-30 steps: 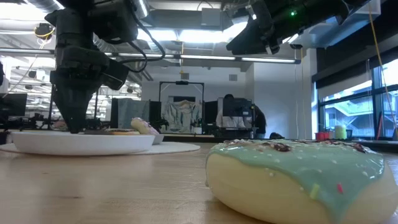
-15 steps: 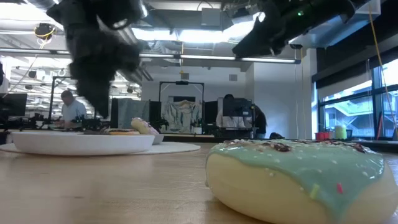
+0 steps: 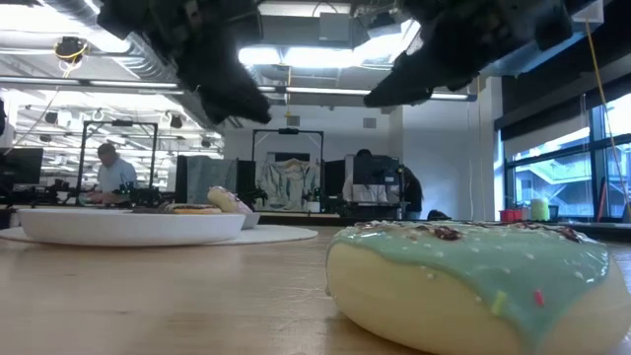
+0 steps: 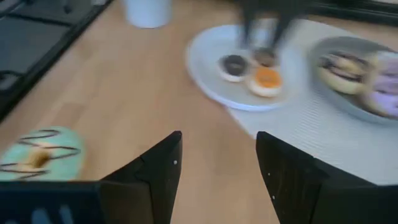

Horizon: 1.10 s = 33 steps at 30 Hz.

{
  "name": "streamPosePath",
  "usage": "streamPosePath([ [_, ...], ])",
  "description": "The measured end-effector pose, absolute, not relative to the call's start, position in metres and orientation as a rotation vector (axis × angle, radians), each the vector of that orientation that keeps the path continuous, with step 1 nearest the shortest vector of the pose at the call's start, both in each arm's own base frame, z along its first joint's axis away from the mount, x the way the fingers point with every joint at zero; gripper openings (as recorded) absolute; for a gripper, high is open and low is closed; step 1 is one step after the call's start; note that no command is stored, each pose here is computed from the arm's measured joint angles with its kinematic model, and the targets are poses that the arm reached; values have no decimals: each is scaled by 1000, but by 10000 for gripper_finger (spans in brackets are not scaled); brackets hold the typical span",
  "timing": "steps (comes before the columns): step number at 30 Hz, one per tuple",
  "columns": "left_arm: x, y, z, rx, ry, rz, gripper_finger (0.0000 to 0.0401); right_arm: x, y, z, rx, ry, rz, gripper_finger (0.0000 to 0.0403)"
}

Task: Pick & Place donuts
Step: Put the big green donut on the gray plate

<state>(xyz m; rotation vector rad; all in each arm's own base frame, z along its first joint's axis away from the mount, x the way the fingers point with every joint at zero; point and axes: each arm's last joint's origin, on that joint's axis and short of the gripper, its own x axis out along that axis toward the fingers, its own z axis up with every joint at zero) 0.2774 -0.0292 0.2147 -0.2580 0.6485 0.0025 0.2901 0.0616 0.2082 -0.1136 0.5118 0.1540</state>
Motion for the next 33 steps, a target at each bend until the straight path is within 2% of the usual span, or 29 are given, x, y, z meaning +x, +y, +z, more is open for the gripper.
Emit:
streamPosePath([
  [7, 277, -36, 216, -251, 640, -31, 101, 309, 114, 205, -127, 644, 241, 207],
  [13, 276, -42, 216, -239, 641, -45, 100, 326, 149, 176, -83, 841, 320, 207],
  [17, 276, -46, 217, -235, 634, -60, 98, 342, 167, 165, -1, 894, 402, 207],
  [28, 275, -51, 217, -230, 636, -76, 98, 361, 178, 133, 76, 1041, 402, 206],
  [33, 275, -51, 217, -230, 636, -76, 100, 360, 179, 124, 107, 1076, 376, 185],
])
